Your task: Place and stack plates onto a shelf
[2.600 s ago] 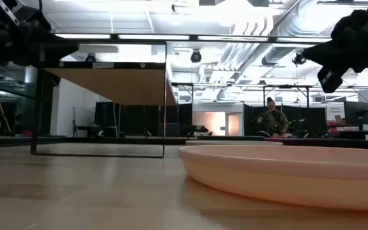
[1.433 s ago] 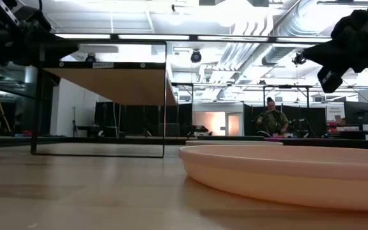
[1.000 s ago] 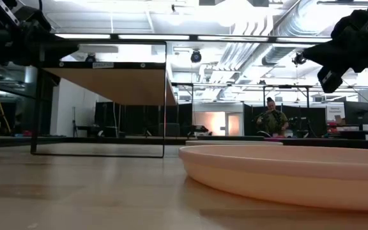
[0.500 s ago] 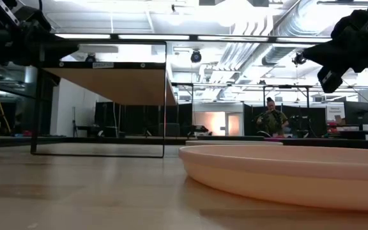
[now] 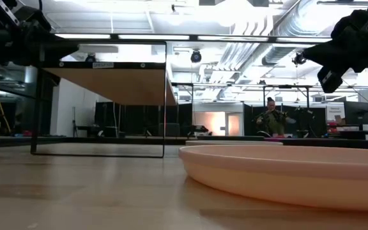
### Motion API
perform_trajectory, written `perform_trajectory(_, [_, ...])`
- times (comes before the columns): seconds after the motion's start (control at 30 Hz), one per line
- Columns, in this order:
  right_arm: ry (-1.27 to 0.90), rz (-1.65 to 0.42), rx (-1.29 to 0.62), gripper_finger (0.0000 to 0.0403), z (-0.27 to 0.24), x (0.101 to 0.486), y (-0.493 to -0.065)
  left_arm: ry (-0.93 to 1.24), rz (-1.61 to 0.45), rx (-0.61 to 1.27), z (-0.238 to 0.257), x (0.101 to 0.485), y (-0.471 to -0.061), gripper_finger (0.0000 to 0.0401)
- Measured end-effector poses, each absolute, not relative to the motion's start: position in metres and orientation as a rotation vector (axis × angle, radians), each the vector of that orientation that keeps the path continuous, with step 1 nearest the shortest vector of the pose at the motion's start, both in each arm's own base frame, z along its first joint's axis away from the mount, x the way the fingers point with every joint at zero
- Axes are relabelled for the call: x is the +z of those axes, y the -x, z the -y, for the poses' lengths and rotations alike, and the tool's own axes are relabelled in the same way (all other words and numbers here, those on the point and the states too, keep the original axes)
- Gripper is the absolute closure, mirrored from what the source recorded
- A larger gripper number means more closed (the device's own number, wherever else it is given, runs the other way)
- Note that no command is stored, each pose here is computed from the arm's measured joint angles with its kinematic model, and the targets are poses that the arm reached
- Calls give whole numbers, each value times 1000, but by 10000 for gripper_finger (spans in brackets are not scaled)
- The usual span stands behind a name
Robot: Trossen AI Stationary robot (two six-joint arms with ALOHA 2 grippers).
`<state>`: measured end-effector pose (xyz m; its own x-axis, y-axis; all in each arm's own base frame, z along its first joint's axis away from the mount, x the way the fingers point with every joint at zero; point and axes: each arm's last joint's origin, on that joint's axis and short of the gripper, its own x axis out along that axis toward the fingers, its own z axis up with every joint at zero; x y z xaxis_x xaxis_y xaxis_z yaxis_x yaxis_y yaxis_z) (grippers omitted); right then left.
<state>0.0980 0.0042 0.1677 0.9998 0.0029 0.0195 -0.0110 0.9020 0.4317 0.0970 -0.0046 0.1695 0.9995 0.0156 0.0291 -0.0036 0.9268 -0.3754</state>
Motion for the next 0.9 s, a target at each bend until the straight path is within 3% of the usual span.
perform_trajectory(0.33, [-507, 47, -3, 402, -4, 170, -98, 385, 32, 10, 5, 170, -97, 401])
perform_trajectory(0.57, [-991, 391, -41, 402, 2, 203, -91, 385, 32, 10, 5, 170, -97, 401])
perform_trajectory(0.7, [-1038, 509, -156, 402, 7, 211, -87, 385, 32, 10, 5, 170, -97, 401])
perform_trajectory(0.9, [-1070, 641, -66, 402, 7, 246, -83, 385, 32, 10, 5, 170, -97, 401])
